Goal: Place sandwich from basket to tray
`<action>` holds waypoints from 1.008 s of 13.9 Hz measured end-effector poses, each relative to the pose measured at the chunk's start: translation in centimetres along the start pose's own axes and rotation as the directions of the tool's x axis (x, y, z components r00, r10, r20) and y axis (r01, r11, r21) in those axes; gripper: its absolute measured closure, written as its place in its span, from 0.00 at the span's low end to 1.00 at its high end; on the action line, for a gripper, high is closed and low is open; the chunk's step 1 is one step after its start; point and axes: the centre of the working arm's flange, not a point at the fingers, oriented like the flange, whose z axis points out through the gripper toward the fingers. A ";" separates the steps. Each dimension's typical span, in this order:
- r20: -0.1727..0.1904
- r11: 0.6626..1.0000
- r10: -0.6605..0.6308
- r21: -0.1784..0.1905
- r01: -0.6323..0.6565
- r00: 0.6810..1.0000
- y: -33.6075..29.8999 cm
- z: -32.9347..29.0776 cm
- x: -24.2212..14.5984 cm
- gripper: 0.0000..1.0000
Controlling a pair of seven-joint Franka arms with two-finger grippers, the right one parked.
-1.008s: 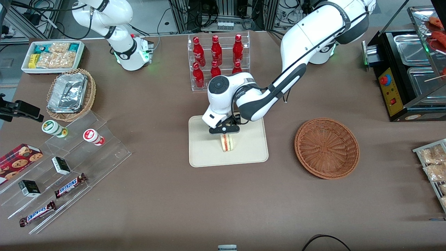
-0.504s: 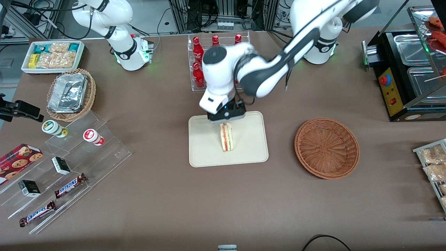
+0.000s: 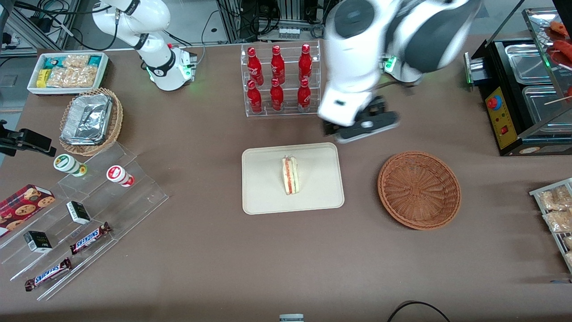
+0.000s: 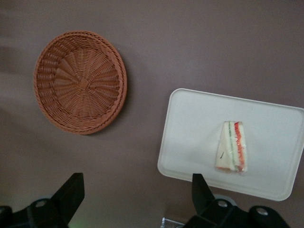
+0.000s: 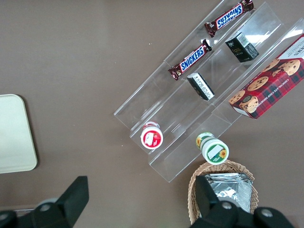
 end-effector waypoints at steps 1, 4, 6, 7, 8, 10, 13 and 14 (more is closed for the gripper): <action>0.018 1.000 0.026 -0.004 -0.026 1.000 -2.9 -1.1 1.0 0.00; 0.048 0.993 0.101 -0.073 -0.098 0.994 -13.0 -3.6 4.9 0.00; 0.048 0.981 0.169 -0.104 -0.163 0.985 -19.5 -4.3 7.0 0.00; 0.051 0.975 0.197 -0.115 -0.190 0.979 -22.2 -4.2 7.7 0.00; 0.056 0.968 0.226 -0.124 -0.218 0.972 -24.9 -3.9 8.4 0.00; 0.061 0.964 0.244 -0.126 -0.235 0.968 -27.1 -3.3 9.1 0.00; 0.067 0.963 0.240 -0.139 -0.229 0.968 -29.2 -2.7 9.8 0.00; 0.067 0.961 0.248 -0.145 -0.237 0.966 -29.9 -2.6 10.0 0.00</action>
